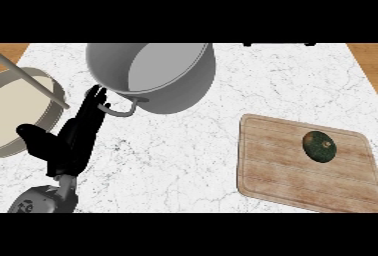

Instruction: Pick the squash from the cutting board and place it in the pot

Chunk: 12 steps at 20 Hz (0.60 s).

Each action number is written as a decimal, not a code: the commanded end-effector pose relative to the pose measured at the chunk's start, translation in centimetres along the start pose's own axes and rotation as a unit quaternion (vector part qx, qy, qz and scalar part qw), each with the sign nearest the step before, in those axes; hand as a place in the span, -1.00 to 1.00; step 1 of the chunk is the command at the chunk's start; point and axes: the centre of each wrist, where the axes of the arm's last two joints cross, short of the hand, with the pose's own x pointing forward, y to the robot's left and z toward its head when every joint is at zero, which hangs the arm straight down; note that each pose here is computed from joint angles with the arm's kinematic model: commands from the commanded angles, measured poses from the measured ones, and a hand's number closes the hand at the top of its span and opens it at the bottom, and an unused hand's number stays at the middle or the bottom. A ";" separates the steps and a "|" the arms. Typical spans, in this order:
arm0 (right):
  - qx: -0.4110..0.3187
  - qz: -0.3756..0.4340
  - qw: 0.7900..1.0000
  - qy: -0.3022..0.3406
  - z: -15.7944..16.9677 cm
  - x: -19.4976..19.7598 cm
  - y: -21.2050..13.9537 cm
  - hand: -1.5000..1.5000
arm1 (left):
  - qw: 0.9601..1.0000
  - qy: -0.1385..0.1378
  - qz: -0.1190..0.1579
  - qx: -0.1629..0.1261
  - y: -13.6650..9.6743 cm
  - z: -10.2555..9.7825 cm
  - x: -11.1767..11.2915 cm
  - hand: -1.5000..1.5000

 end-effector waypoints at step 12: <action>0.092 0.041 0.989 0.107 -3.1 0.1 5.3 -1.00 | 1.000 0.012 -0.004 -0.003 -1.5 0.8 0.3 0.00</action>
